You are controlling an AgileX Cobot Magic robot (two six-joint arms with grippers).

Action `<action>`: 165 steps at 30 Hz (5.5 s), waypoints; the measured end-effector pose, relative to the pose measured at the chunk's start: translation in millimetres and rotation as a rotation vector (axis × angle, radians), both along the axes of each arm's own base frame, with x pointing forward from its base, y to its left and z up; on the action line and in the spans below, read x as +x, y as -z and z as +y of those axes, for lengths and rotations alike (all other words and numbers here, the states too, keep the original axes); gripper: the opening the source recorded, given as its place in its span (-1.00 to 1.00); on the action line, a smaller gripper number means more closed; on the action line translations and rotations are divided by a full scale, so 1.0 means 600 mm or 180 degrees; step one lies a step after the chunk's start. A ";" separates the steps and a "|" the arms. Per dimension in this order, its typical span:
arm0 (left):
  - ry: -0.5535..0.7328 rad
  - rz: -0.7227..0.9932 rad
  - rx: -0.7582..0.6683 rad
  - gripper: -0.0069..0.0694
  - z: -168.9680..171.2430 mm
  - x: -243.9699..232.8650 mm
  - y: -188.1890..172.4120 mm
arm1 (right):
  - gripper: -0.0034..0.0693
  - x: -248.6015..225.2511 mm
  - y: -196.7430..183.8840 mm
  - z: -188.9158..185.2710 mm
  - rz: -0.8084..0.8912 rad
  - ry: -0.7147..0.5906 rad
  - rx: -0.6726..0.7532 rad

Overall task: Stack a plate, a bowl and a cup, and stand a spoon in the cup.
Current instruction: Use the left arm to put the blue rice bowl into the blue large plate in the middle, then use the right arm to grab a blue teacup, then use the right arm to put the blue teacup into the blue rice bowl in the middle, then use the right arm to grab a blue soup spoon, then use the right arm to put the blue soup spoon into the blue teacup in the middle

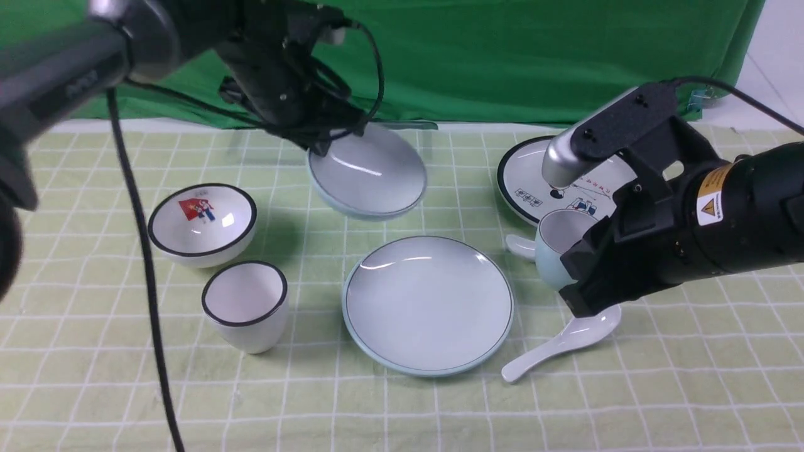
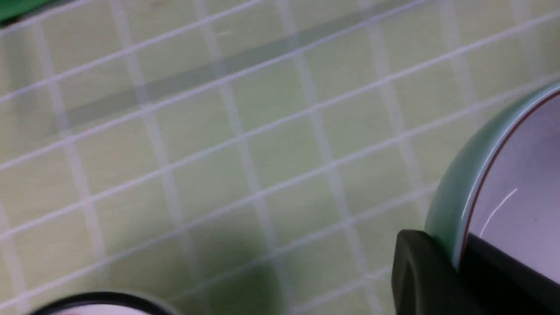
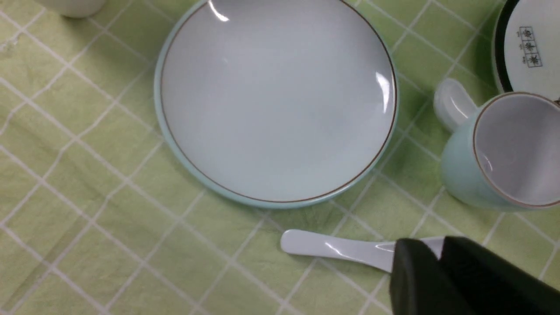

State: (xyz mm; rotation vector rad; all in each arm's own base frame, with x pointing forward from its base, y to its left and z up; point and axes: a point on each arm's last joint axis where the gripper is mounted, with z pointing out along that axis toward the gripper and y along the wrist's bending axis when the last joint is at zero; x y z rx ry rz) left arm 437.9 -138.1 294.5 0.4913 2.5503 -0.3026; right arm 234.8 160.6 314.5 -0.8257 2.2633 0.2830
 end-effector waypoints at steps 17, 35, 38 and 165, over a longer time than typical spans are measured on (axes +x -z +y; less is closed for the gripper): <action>0.0673 0.0118 0.0119 -0.84 -0.098 -0.094 0.154 | -0.52 0.000 0.000 0.000 0.0003 0.0009 0.0007; 0.0339 -0.0566 0.0472 0.10 -0.035 -0.156 -0.047 | 0.40 0.060 0.033 -0.044 0.0143 0.0598 0.0074; 0.0170 -0.1022 0.0334 -0.08 -0.006 -0.206 -0.134 | 0.41 0.094 0.050 -0.065 0.0199 0.0890 0.0130; -0.0145 -0.2514 -0.0017 -0.90 0.194 -0.601 0.030 | -0.27 0.136 0.105 0.140 -0.0544 -0.0318 0.0700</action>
